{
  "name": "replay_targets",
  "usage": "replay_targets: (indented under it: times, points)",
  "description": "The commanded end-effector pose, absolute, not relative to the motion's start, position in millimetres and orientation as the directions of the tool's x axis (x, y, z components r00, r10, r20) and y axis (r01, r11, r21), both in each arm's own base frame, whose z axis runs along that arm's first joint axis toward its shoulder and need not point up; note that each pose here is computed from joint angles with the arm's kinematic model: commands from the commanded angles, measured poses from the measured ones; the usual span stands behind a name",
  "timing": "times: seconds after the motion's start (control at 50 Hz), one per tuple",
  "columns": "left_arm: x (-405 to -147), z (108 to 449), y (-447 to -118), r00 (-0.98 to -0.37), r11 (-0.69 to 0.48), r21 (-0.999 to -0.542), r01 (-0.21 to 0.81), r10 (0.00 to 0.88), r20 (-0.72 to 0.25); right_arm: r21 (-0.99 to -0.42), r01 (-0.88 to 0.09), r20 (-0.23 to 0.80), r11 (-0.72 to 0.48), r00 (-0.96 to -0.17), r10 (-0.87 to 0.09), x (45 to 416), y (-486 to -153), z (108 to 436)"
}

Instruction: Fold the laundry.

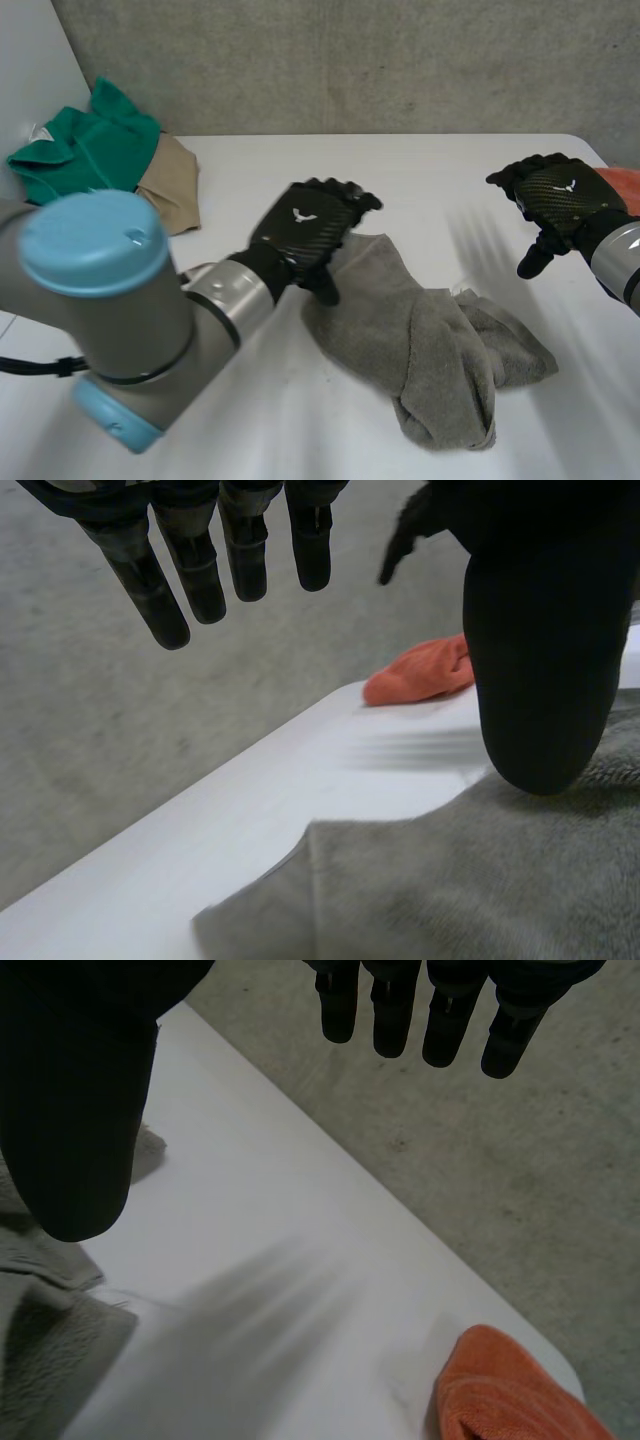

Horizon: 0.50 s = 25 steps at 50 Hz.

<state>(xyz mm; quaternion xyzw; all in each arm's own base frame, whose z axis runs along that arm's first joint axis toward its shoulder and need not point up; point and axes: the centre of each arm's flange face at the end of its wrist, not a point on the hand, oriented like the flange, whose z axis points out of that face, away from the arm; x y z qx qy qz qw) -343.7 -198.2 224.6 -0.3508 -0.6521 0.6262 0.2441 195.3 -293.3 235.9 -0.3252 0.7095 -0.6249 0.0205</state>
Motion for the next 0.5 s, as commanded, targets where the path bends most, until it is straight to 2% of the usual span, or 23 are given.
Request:
replay_targets:
  times: [0.02, 0.08, 0.16, 0.22, 0.34, 0.44, 0.5]
  points:
    - [-333, 227, -175, -0.627, 0.010, -0.982, 0.189, 0.771, -0.113, -0.857, -0.495, 0.338, 0.141, -0.748, -0.570, 196, -280, 240]
    - [-346, 213, -155, -0.572, 0.024, -0.976, 0.215, 0.813, -0.106, -0.815, -0.547, 0.335, 0.189, -0.712, -0.616, 198, -277, 226]
    - [-364, 182, -142, -0.520, 0.049, -0.961, 0.273, 0.848, -0.105, -0.715, -0.674, 0.375, 0.187, -0.596, -0.710, 204, -267, 197]
    - [-376, 169, -136, -0.490, 0.026, -0.949, 0.313, 0.861, -0.138, -0.690, -0.704, 0.400, 0.169, -0.566, -0.721, 204, -265, 189]
    - [-391, 136, -144, -0.461, -0.066, -0.900, 0.432, 0.841, -0.283, -0.687, -0.708, 0.409, 0.164, -0.563, -0.718, 204, -269, 162]
    - [-400, 135, -144, -0.448, -0.113, -0.891, 0.439, 0.832, -0.327, -0.703, -0.697, 0.429, 0.143, -0.575, -0.696, 206, -277, 153]
    - [-403, 143, -150, -0.465, -0.133, -0.901, 0.412, 0.820, -0.333, -0.740, -0.660, 0.427, 0.129, -0.610, -0.668, 210, -284, 159]
